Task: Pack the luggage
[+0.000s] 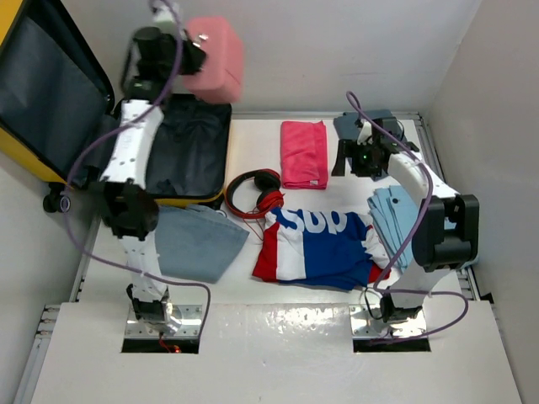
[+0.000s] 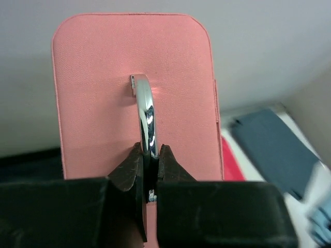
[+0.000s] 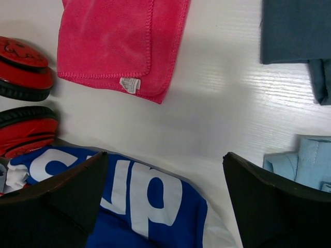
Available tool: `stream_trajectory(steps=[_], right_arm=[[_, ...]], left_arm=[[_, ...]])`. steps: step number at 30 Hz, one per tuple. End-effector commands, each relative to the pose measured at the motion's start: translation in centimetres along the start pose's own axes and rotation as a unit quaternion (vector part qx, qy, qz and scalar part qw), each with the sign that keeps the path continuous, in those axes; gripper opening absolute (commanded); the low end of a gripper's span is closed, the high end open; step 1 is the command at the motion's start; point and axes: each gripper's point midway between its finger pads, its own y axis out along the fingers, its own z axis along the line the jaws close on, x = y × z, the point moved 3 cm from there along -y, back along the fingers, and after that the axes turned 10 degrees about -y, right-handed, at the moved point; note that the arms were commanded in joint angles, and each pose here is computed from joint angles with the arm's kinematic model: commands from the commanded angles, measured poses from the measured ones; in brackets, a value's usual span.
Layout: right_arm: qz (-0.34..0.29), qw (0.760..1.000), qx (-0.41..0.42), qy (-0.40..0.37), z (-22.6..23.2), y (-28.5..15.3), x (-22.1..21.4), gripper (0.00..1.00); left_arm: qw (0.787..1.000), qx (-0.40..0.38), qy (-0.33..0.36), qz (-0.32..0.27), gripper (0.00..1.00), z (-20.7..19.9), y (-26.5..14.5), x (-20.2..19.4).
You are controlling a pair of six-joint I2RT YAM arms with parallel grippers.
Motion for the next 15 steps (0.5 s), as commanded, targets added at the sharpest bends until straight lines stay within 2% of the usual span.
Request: stream_trajectory(steps=[1,7,10,13,14,15], right_arm=[[-0.035,0.999,0.011,-0.006,0.8,-0.2,2.5,0.91],[-0.032,0.999,0.02,-0.015,1.7,0.5,2.6,0.91],[-0.027,0.999,0.023,-0.018,2.0,0.9,2.7,0.91],[-0.026,0.999,0.025,-0.021,2.3,1.2,3.0,0.91],[-0.025,0.999,0.026,-0.023,2.5,1.3,2.9,0.91],[-0.025,0.999,0.027,-0.022,2.6,1.3,2.9,0.91]], left_arm=[[0.982,0.062,0.101,-0.145,0.0,1.4,-7.8,11.5],[0.971,0.19,0.107,-0.1,0.0,11.3,-11.6,11.2],[0.959,0.238,0.126,-0.085,0.0,14.1,-12.6,10.3],[0.927,0.321,0.186,-0.048,0.0,16.9,-12.5,8.4],[0.907,0.354,0.226,-0.027,0.0,17.2,-12.2,7.6],[0.896,0.372,0.242,-0.004,0.0,17.7,-12.1,6.2]])
